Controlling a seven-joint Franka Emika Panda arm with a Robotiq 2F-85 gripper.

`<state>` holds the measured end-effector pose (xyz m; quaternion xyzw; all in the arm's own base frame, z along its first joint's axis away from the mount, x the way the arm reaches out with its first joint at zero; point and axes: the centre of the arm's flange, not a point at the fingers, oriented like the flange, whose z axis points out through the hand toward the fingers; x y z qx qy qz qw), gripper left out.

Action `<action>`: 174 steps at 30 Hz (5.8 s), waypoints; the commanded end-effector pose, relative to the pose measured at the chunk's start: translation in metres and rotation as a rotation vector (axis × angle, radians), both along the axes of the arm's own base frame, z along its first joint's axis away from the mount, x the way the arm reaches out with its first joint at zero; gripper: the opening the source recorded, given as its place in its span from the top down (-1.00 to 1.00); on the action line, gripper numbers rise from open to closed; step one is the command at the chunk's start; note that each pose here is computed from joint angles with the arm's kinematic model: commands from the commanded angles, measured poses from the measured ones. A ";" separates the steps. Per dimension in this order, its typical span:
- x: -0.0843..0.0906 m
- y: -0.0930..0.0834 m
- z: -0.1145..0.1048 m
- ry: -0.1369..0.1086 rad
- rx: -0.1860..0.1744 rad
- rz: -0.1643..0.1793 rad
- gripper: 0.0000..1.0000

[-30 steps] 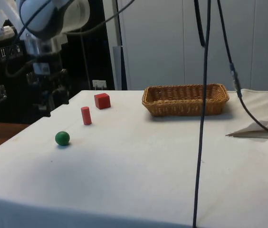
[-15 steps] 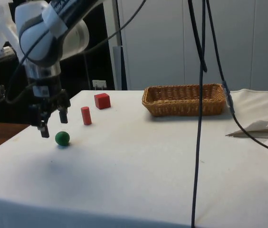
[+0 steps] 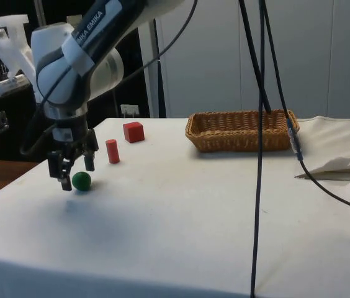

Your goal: Pick up the object to the left of the cylinder and place it into the basket.

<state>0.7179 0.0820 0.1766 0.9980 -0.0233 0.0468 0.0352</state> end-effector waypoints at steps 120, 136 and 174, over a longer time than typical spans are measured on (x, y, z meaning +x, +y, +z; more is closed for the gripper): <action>-0.141 -0.128 0.109 0.003 0.036 -0.058 1.00; -0.174 -0.173 0.106 0.021 0.047 -0.054 1.00; -0.260 -0.289 0.089 0.074 0.047 -0.048 1.00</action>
